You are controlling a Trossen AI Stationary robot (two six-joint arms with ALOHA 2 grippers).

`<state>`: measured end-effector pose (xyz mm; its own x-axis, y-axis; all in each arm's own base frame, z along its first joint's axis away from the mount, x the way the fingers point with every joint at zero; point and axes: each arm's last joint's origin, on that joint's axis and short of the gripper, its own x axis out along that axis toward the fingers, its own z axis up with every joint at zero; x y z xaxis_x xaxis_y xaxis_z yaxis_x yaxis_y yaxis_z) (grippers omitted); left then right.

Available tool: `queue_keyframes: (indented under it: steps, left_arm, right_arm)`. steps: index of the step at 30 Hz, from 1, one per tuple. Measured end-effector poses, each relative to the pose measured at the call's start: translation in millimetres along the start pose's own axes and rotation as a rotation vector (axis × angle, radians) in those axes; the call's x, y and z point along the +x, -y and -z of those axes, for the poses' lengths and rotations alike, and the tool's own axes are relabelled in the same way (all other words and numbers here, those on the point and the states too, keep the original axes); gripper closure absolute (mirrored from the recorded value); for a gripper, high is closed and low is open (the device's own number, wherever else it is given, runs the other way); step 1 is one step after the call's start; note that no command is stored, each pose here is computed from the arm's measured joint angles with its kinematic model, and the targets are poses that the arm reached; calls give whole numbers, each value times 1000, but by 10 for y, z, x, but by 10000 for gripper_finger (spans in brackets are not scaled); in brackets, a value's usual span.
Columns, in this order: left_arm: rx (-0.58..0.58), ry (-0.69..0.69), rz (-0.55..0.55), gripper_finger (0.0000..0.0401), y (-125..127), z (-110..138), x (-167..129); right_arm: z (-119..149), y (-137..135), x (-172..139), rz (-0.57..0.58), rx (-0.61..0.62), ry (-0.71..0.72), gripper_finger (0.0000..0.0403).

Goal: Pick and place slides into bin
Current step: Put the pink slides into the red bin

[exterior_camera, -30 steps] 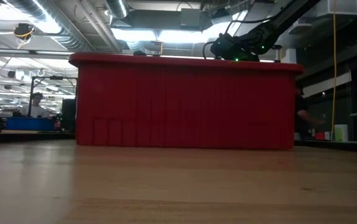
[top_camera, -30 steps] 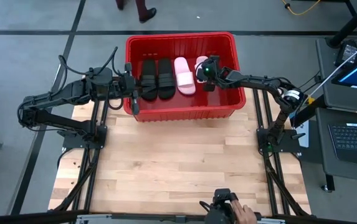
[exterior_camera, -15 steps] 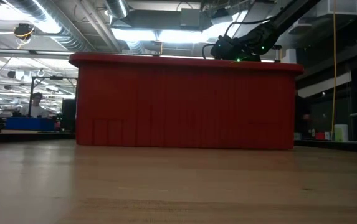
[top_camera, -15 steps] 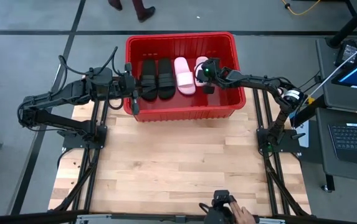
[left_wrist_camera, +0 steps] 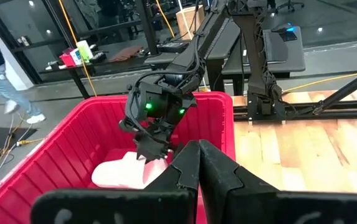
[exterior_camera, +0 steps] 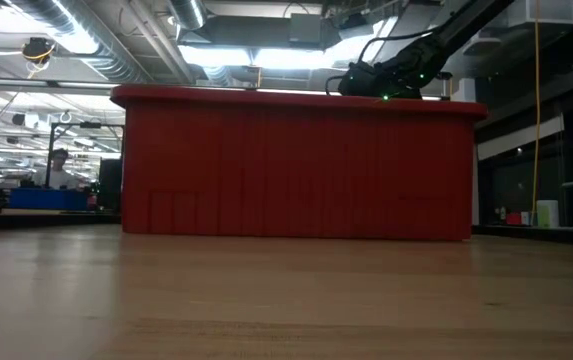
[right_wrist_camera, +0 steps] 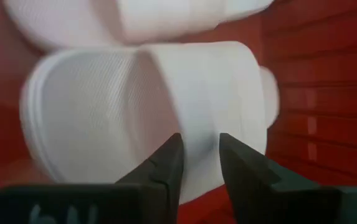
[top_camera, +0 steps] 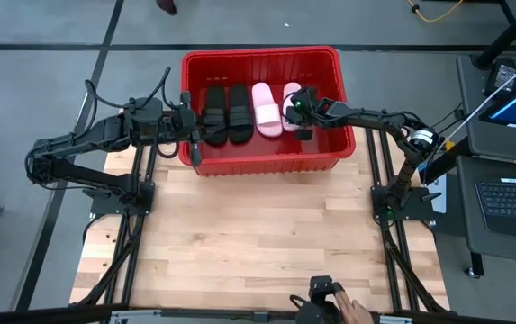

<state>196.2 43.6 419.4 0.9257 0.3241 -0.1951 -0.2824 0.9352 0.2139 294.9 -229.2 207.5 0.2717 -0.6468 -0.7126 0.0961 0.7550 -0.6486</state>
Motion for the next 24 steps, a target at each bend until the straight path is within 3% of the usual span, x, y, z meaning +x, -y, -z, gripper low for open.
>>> queue_keyframes:
  steps: [10, 17, 24]
  left_arm:
    - [1, -5, 5, 400, 2, 5, 1]
    - [1, 7, 80, 400, 25, 4, 0]
    - [1, 7, 84, 399, 26, 4, 0]
  right_arm:
    - [18, -4, 0, 9, -15, -32, 296]
    - [20, -8, 0, 3, 57, -31, 296]
    - [19, -18, -18, -39, 83, -9, 296]
